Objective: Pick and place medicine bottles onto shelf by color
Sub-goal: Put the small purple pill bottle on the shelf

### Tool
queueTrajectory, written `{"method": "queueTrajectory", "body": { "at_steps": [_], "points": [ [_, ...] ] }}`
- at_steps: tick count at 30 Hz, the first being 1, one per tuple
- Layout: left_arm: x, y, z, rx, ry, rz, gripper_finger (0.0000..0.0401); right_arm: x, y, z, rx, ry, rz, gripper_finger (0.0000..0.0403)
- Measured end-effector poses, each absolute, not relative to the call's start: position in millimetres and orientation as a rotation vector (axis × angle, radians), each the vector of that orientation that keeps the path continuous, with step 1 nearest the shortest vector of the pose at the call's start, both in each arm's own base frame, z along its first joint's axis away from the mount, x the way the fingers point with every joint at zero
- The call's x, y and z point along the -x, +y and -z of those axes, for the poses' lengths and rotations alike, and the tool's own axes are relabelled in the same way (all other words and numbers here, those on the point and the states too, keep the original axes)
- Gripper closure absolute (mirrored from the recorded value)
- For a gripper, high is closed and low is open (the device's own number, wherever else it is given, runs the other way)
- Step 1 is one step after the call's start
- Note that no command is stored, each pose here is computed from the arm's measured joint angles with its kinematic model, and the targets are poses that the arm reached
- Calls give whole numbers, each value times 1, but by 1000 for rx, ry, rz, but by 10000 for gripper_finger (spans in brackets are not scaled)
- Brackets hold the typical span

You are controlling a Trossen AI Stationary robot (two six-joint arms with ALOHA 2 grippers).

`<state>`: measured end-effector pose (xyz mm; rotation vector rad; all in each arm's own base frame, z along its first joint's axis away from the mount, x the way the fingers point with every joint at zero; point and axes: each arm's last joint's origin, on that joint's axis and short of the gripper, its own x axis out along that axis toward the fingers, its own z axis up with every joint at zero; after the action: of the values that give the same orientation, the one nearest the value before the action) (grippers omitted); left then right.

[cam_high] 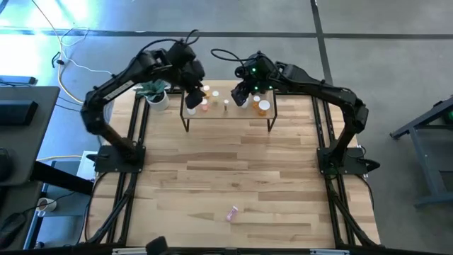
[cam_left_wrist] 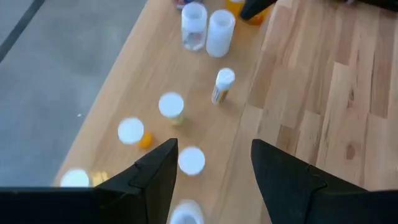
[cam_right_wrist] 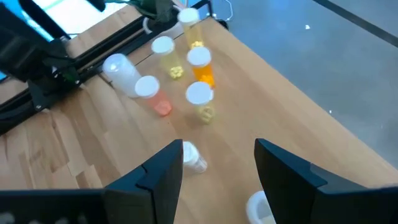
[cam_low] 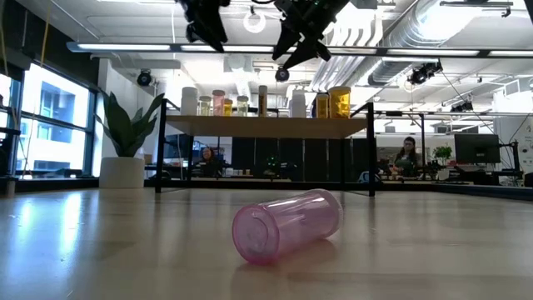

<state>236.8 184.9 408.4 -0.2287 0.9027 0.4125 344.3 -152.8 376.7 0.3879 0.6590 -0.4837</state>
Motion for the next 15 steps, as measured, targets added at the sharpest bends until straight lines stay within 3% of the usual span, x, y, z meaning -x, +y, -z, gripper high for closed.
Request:
{"method": "queueTrajectory", "body": {
  "at_steps": [15],
  "points": [
    [-187, 117, -372, 310, 631, -446, 206, -354, -126, -376, -367, 682, 413, 213]
  ]
}}
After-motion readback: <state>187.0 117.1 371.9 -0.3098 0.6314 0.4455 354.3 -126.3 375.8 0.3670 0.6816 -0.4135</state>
